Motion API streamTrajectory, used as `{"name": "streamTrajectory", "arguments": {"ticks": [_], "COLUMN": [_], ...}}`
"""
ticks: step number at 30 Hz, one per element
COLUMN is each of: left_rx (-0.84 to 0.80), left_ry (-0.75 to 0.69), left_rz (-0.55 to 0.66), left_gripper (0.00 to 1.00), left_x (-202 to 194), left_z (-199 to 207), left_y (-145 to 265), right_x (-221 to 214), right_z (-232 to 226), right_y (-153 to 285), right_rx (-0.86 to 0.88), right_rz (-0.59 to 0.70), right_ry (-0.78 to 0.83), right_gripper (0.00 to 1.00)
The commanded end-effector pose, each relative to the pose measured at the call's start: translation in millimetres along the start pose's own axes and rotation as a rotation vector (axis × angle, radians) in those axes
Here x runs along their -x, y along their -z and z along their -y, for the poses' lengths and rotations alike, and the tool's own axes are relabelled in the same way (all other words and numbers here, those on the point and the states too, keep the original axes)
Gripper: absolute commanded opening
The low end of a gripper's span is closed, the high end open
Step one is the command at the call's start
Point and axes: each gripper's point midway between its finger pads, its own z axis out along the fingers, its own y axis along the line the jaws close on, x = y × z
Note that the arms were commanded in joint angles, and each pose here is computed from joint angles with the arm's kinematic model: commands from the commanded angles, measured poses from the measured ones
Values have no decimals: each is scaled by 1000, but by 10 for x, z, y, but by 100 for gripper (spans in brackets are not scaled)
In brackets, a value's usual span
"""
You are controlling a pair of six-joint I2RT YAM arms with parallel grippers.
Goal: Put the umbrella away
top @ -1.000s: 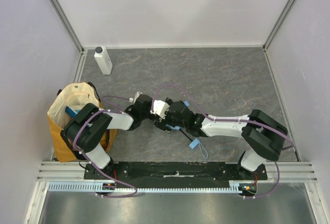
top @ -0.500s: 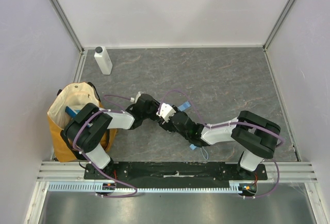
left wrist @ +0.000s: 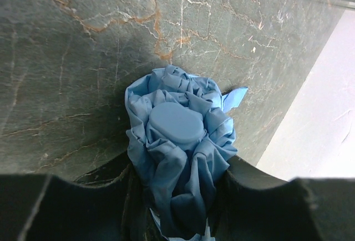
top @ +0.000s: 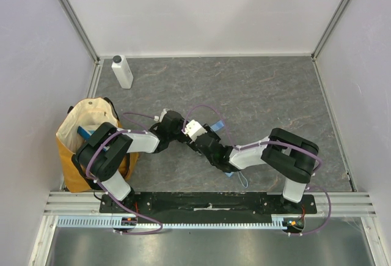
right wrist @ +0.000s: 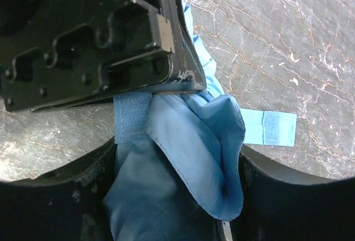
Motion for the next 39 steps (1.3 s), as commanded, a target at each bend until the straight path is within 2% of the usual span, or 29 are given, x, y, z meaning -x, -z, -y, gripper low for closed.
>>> {"name": "streamTrajectory", "arguments": {"ticks": [1, 2, 5, 8, 9, 10, 18, 19, 21, 23, 24, 31, 39], "left_rx": [274, 270, 267, 256, 253, 251, 192, 170, 90, -47, -99, -273, -301], "left_ry": [-14, -13, -18, -34, -41, -51, -115, -118, -123, -150, -166, -233, -232], "left_rz": [8, 11, 14, 19, 25, 32, 34, 24, 10, 4, 6, -19, -11], "left_gripper": [2, 2, 2, 2, 2, 2, 2, 7, 31, 78, 88, 90, 92], "left_x": [-20, -9, -2, 8, 22, 37, 81, 73, 64, 60, 68, 94, 55], "left_z": [-787, -771, -762, -742, -726, -723, -638, -632, -544, -365, -295, -19, -184], "left_y": [63, 64, 61, 44, 41, 41, -15, -17, -17, 26, 51, 153, 290], "right_x": [-594, -628, -742, -816, -844, -864, -984, -985, -982, -954, -959, -953, -860], "right_z": [125, 112, 50, -115, -162, -222, -574, -589, -627, -654, -647, -623, -712], "right_y": [51, 55, 80, 105, 116, 132, 320, 340, 375, 400, 409, 432, 398], "right_rx": [-61, -57, -30, 69, 92, 128, 470, 502, 556, 595, 608, 684, 845], "right_rz": [-189, -191, -207, -221, -234, -247, -290, -299, -309, -308, -312, -326, -388], "right_ry": [97, 88, 56, 11, -8, -23, -245, -271, -303, -328, -347, -438, -645], "right_gripper": [57, 49, 33, 23, 5, 0, 0, 0, 0, 0, 0, 0, 0]}}
